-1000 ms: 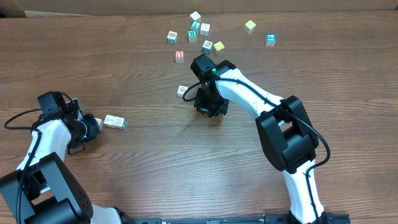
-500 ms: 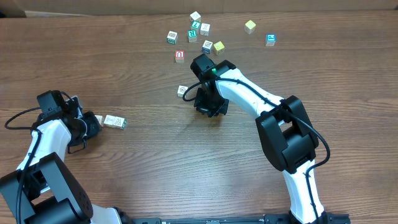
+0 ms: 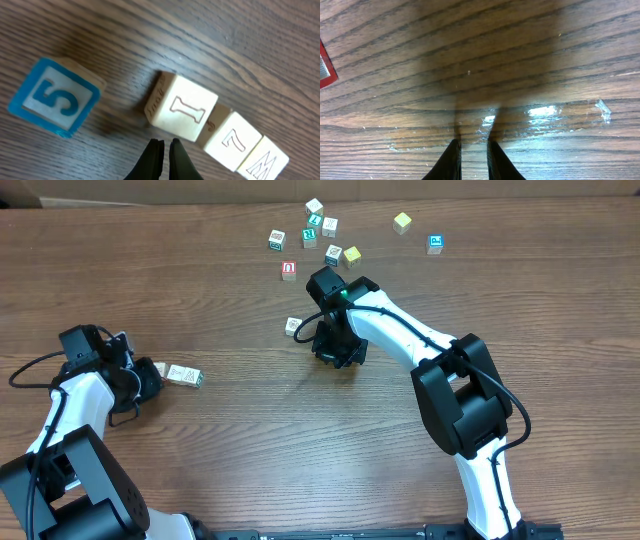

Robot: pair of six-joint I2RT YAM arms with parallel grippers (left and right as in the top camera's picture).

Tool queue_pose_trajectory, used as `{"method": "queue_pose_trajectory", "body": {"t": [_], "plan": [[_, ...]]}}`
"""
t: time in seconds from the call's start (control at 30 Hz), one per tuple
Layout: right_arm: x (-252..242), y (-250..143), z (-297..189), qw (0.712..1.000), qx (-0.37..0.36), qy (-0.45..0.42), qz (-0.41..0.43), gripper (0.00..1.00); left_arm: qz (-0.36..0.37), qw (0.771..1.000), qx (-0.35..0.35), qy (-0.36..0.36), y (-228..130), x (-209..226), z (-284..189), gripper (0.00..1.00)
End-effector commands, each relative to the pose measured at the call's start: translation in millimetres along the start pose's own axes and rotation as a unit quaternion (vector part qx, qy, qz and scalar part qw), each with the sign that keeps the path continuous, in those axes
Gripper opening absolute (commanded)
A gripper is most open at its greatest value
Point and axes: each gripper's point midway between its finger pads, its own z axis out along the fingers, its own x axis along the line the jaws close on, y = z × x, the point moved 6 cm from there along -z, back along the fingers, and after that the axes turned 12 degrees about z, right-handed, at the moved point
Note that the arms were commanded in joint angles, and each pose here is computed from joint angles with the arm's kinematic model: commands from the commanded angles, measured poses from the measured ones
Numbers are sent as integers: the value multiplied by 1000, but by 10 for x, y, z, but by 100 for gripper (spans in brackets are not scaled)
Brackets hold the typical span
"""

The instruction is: Form a horizontal line

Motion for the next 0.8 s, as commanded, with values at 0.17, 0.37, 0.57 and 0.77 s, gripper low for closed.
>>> {"method": "queue_pose_trajectory", "body": {"t": [0.17, 0.37, 0.57, 0.77], "plan": [[-35, 13, 98, 1000, -10, -15, -4, 16, -16, 998, 46, 28, -94, 14, -161, 4], [-35, 13, 98, 1000, -10, -15, -4, 16, -77, 982, 83, 154, -208, 265, -272, 4], [-34, 14, 98, 1000, -10, -15, -4, 16, -99, 972, 77, 196, -201, 358, -279, 4], [-35, 14, 98, 1000, -10, -15, -4, 17, -124, 970, 66, 198, -132, 416, -51, 4]]}}
